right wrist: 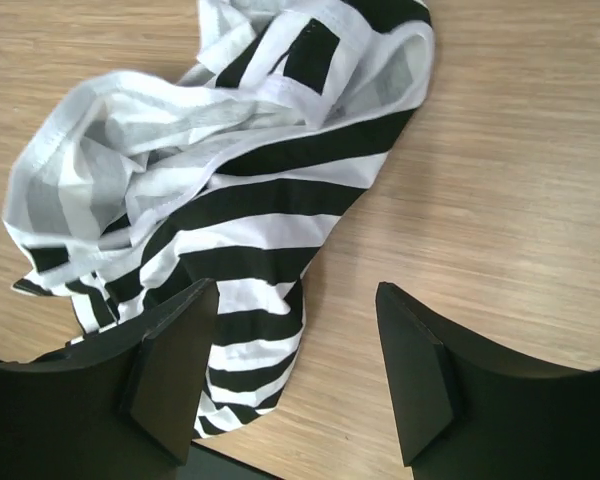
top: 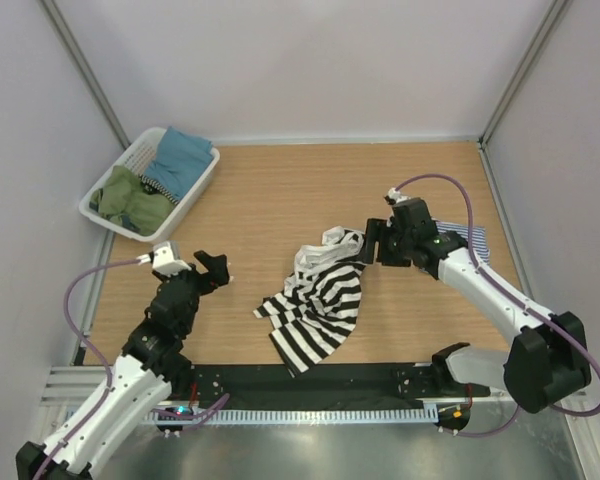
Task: Fold and stack the tank tops
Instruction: Flatten the tank top out
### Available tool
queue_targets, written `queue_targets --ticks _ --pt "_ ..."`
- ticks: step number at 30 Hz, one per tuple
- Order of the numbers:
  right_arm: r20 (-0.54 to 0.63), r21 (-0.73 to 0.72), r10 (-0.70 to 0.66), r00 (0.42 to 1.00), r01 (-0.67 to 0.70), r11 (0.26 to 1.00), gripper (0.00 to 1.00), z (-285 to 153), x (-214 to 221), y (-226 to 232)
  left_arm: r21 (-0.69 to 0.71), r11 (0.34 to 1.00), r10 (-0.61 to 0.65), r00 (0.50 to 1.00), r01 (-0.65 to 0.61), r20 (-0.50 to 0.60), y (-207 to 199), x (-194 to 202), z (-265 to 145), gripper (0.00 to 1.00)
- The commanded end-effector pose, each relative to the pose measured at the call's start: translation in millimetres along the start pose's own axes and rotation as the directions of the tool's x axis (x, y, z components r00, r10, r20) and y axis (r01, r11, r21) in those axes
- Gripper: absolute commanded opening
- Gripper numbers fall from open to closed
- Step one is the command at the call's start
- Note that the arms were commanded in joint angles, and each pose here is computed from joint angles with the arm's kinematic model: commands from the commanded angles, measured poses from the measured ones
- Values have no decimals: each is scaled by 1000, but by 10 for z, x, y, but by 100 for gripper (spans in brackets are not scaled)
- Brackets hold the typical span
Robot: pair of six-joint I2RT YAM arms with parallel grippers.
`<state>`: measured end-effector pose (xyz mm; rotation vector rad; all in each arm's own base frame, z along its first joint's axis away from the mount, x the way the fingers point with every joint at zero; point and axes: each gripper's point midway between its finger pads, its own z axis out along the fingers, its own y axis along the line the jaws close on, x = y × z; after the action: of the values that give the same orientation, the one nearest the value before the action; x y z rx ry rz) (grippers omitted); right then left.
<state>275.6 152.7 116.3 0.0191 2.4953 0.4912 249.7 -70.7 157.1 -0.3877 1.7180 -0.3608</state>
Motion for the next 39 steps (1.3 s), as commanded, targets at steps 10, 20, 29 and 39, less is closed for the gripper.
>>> queue_targets --ticks 10,20,29,39 --pt "76 -145 -291 954 300 943 61 -40 -74 948 64 997 56 994 -50 -96 -280 48 147 88" --pt "103 -55 -271 957 278 959 66 174 -110 1287 363 932 68 986 -7 -155 -796 211 33 84" --pt "233 66 -141 962 129 989 63 -297 -44 708 427 871 24 847 243 -532 -1538 671 -21 86" --pt "258 82 -118 959 100 992 61 -497 -28 581 370 906 82 770 208 -633 -1771 1093 48 79"
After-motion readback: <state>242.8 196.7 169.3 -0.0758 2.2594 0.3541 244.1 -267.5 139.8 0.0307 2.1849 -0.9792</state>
